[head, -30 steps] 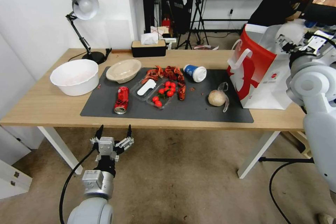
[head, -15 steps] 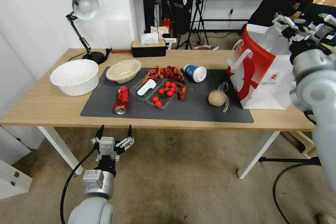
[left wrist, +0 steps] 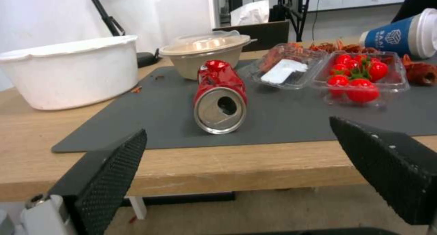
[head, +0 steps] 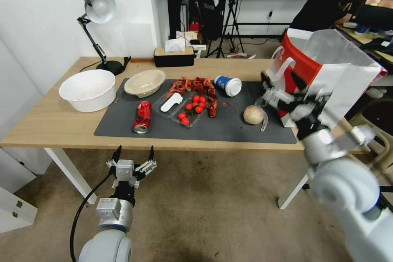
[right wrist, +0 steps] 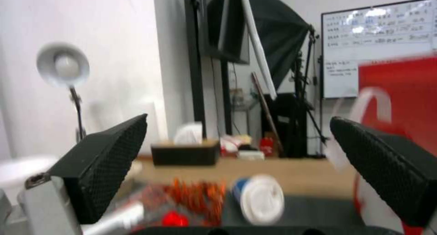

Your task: Pick up the trash from the table and place it into the takeout bag.

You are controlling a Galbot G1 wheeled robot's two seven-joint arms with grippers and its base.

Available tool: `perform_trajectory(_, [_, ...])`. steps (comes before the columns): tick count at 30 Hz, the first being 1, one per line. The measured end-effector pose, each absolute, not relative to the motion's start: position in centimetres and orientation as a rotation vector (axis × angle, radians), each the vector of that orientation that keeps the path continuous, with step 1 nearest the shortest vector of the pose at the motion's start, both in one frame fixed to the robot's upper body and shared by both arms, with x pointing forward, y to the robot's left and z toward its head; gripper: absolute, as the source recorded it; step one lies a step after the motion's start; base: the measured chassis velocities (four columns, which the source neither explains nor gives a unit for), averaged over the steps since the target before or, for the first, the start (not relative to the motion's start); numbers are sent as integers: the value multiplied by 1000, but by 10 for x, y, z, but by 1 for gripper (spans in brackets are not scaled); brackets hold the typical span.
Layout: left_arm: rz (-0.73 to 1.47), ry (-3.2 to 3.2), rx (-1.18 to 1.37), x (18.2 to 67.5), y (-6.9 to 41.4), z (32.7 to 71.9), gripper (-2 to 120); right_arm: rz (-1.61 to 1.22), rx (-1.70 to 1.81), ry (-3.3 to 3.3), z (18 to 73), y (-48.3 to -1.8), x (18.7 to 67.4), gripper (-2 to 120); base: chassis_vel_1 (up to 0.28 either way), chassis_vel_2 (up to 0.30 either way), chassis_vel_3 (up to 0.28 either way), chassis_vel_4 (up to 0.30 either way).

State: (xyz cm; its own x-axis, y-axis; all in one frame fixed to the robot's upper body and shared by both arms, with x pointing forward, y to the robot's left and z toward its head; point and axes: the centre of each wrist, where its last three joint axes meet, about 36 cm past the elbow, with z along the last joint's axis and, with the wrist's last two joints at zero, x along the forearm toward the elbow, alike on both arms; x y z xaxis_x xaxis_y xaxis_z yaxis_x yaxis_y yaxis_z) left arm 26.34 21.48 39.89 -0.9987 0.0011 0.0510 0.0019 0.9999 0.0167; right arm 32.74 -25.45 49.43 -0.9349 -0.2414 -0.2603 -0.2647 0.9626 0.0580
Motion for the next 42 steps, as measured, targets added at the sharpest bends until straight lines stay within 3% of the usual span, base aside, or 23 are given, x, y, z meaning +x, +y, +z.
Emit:
perform_trajectory(12, [-21, -3082, -1, 265, 218, 393, 100, -61, -92, 3061, 383, -232, 253, 100, 0, 0, 0, 0])
perform_trajectory(29, [-19, -3078, 2, 268, 218, 388, 100, -29, -39, 3082, 368, -228, 253, 100, 0, 0, 0, 0])
perform_trajectory(42, [-17, -3077, 0, 268, 218, 387, 100, 20, 47, 3081, 387, -228, 284, 100, 0, 0, 0, 0])
